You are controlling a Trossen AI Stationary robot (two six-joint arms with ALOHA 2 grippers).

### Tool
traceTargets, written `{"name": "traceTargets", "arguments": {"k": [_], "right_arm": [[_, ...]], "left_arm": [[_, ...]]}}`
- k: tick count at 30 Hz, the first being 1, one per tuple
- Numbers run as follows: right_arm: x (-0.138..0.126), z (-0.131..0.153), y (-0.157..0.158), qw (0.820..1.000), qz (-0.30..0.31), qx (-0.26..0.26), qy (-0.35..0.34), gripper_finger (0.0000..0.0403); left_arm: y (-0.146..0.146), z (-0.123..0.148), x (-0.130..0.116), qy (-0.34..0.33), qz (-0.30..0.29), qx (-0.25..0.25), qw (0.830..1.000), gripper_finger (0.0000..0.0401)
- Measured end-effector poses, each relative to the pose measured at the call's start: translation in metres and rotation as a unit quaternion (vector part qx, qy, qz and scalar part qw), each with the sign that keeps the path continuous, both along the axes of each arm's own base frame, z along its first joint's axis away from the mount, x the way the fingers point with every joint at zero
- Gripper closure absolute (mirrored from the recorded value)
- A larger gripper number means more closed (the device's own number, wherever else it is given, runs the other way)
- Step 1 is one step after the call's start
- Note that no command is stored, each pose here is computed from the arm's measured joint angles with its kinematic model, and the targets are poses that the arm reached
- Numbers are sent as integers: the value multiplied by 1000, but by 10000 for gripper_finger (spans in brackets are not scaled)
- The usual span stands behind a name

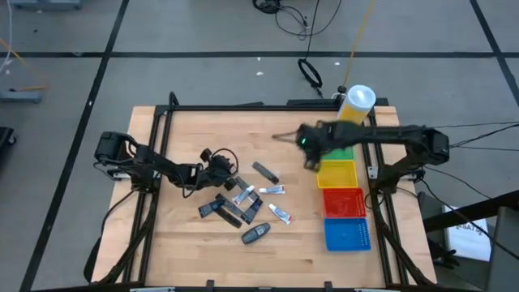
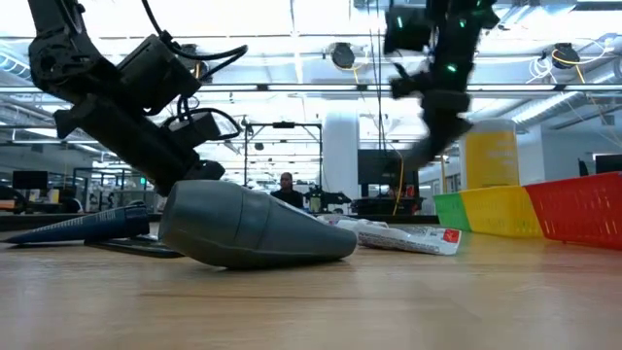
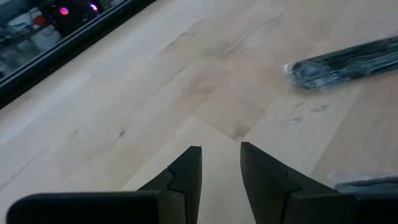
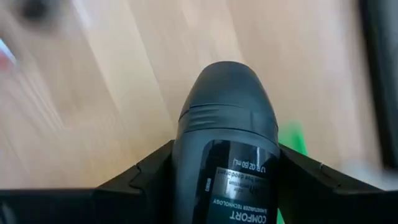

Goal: Pick & Place Travel size toiletries
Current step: Put the gray deodorant into the green basket

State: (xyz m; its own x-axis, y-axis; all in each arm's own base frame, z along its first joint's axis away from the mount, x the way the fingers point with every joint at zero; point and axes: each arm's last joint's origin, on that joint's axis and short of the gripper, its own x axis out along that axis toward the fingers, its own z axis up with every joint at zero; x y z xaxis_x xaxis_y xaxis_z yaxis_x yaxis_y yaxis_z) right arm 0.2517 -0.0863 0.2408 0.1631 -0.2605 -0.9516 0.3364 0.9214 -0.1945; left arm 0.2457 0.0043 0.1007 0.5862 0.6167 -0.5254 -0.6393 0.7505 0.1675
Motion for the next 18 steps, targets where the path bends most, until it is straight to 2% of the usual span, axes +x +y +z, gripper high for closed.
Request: {"name": "traceTargets", "arguments": {"k": [3, 7, 12, 15, 18], "right_arm": [[-23, -5, -26, 997, -18, 48, 51, 192], [-43, -19, -47, 993, 3, 100, 60, 192], [-58, -34, -60, 992, 9, 107, 67, 191], [-61, -43, -61, 991, 27, 126, 43, 191], [-62, -51, -61, 991, 45, 119, 39, 191]], "left_arm": [[0, -2, -3, 1, 9, 3, 1000, 290], [0, -4, -5, -1, 14, 0, 1000, 290], [0, -3, -5, -1, 16, 2, 1000, 290], [0, -4, -5, -1, 16, 2, 1000, 290], [0, -3, -5, -2, 19, 3, 1000, 290]]}}
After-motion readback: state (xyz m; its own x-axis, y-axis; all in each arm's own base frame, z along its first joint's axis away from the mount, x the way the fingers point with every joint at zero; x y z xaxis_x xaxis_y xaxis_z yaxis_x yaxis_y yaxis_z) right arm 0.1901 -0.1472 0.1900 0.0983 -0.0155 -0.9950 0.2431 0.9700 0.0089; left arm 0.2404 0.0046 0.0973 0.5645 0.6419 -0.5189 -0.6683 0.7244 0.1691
